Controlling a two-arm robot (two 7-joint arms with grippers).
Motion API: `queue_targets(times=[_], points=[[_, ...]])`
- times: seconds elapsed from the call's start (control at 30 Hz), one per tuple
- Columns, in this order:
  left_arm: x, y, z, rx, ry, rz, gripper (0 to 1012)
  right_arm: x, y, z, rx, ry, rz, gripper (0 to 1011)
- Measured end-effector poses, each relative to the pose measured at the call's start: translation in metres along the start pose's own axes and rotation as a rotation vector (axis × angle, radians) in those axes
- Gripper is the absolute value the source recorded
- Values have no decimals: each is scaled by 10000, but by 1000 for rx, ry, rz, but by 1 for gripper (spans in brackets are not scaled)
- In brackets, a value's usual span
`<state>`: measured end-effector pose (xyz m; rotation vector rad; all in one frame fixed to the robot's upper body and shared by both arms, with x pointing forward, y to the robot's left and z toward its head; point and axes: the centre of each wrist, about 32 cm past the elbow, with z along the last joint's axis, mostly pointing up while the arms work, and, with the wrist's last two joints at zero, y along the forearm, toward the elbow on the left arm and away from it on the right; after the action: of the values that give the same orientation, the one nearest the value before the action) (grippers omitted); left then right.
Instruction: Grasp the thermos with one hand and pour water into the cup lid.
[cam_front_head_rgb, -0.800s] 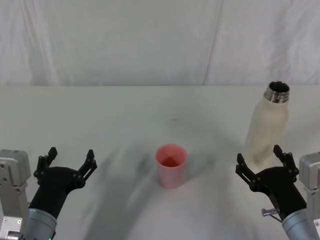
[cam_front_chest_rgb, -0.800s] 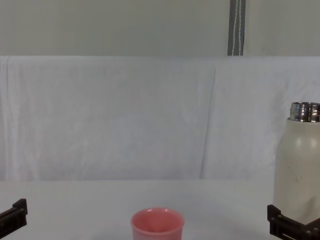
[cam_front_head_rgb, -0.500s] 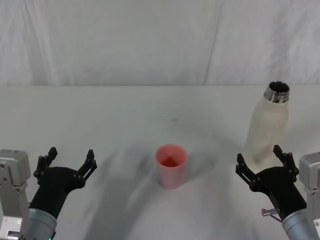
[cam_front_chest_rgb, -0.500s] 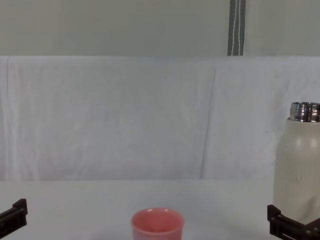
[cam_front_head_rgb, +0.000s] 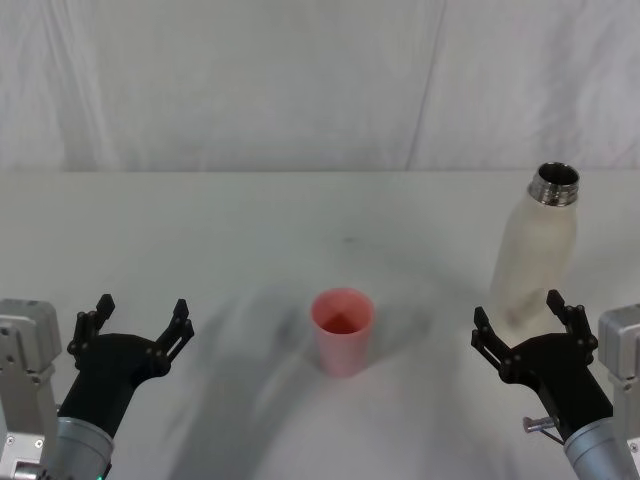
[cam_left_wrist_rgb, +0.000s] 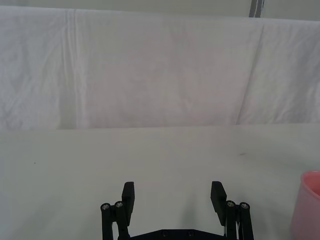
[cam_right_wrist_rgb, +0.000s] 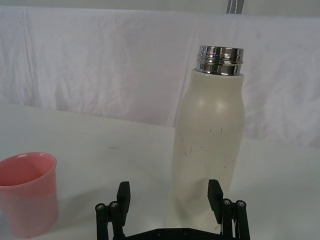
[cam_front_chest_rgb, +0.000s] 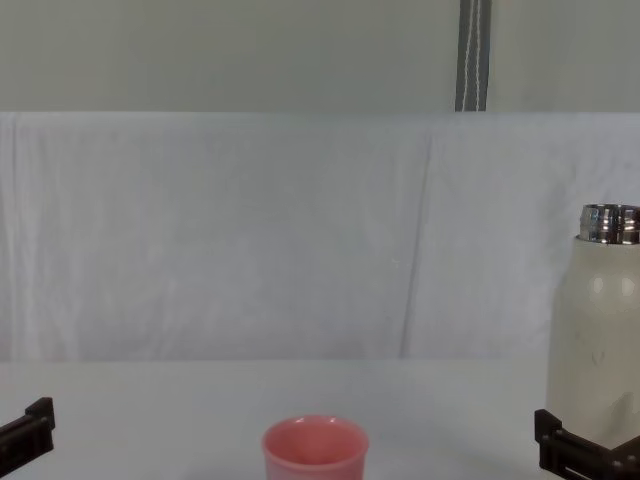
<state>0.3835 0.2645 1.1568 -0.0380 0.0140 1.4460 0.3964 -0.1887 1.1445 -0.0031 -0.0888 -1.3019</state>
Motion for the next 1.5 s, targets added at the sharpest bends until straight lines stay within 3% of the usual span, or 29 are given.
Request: queue_targets(times=[0.9,1.13,1.5], points=[[0,0,0,0,0,0,1001,2,0,0,0,0,0,1001],[0,0,0,0,0,0,1001,81,-4,9,6,15,-31,1001],[0,0,0,0,0,0,1001,125,22,20,27,38,-56,1001]])
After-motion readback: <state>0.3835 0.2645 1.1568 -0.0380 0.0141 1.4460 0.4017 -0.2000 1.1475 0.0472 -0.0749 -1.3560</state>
